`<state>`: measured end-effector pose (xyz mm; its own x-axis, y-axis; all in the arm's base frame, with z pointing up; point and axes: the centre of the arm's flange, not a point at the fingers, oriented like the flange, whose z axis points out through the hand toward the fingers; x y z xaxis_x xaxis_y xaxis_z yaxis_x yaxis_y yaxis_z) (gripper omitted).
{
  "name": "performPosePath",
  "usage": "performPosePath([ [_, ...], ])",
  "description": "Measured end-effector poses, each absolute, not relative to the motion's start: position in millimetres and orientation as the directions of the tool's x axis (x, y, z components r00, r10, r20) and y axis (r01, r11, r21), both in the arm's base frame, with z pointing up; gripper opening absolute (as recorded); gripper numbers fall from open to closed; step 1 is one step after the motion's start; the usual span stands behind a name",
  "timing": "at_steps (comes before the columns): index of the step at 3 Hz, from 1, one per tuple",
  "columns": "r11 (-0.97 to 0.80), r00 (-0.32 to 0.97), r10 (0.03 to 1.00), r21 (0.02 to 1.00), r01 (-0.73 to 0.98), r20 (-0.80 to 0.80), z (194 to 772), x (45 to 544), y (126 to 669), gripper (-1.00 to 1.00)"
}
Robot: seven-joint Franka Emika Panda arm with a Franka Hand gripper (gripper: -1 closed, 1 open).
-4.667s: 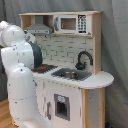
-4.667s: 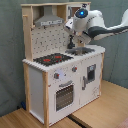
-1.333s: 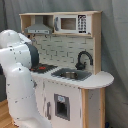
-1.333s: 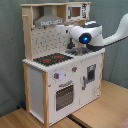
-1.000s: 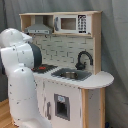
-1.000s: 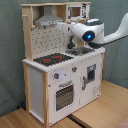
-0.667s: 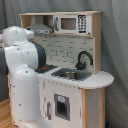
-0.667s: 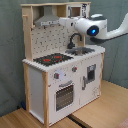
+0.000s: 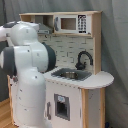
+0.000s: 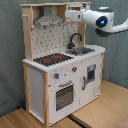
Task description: Play with the kitchen
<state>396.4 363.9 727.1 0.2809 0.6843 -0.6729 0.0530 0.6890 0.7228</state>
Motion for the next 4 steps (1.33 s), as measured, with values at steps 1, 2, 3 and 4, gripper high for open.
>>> performPosePath([
  [1,0.698,0.254,0.686,0.715,0.038,-0.682,737,391,340,1.0],
  [2,0.702,0.235,0.687,0.711,0.025,-0.687,741,386,317,1.0],
  [3,0.7,0.211,0.695,0.714,0.016,-0.687,739,380,290,1.0],
  [4,0.697,0.2,0.701,0.717,0.011,-0.685,734,378,267,1.0],
])
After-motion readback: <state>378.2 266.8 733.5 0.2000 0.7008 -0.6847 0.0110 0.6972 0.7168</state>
